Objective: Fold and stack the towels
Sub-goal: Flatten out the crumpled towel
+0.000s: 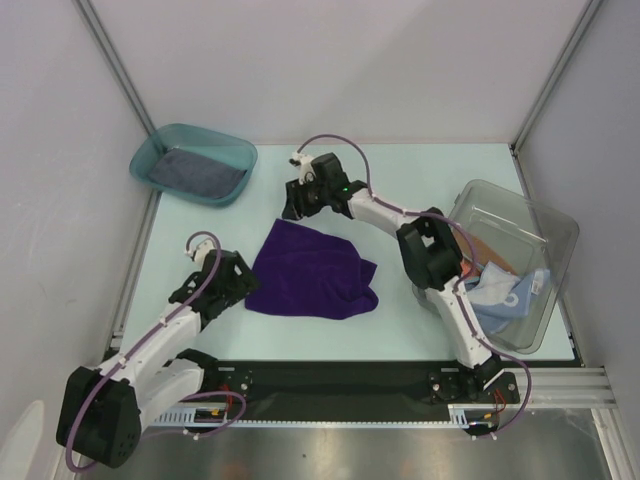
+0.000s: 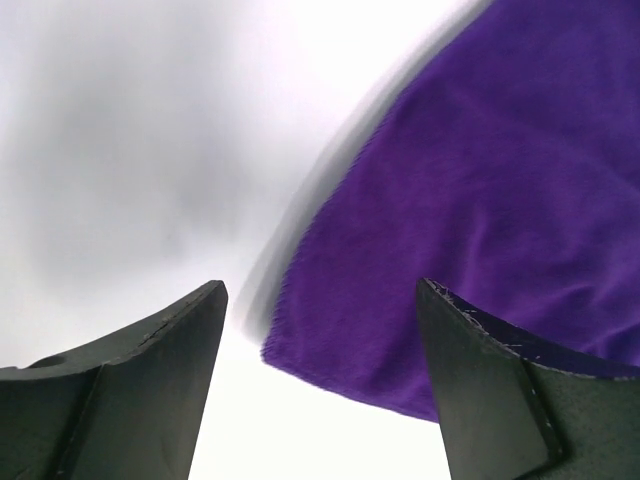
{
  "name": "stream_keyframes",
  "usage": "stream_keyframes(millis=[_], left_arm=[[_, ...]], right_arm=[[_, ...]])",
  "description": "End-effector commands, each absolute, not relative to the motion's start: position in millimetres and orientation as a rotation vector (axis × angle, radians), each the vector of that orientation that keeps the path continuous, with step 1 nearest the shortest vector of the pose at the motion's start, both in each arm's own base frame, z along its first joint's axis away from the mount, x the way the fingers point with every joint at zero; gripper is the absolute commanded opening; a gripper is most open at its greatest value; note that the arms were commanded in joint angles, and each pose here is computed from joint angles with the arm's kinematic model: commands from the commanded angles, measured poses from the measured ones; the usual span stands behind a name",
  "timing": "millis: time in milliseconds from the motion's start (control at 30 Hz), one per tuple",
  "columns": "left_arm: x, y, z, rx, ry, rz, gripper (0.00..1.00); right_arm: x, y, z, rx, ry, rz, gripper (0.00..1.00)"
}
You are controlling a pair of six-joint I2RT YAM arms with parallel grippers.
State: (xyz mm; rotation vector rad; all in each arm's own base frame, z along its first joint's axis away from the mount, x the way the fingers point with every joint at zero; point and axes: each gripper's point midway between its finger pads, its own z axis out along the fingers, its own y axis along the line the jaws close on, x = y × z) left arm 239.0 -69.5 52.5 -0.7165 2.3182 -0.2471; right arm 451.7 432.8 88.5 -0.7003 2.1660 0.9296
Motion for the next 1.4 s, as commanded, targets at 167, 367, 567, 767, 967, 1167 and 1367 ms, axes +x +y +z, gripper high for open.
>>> stream_keyframes(millis=[167, 367, 567, 767, 967, 1167, 1367], left_arm=[[227.8, -67.1, 25.4, -0.819, 2.341, -0.247, 0.81], [227.4, -71.5, 19.5, -0.768, 2.351, -0.278, 0.80], [222.1, -80.0, 14.3, -0.751, 2.350, -0.358, 0.72], [214.2, -80.2, 7.9, -0.745, 2.370, -0.365, 0.68], [203.4, -78.3, -5.9, -0.752, 2.440, -0.326, 0.67], [191.8, -76.8, -11.9, -0.757, 2.484, -0.310, 0.56], [184.2, -79.9, -9.8, -0.732, 2.472, -0.362, 0.27]], right_arm=[[454.8, 485.8, 74.3, -0.867, 2.010, 1.163, 0.56], [458.8, 484.0, 61.1, -0.886, 1.998, 1.109, 0.57], [449.0, 491.4, 55.2, -0.943, 1.989, 1.197, 0.49], [440.9, 493.0, 56.2, -0.981, 1.971, 1.253, 0.43], [446.9, 491.0, 55.2, -0.946, 1.986, 1.246, 0.31], [450.7, 487.9, 54.7, -0.919, 1.993, 1.258, 0.16], [455.5, 478.7, 55.3, -0.863, 1.989, 1.250, 0.00]])
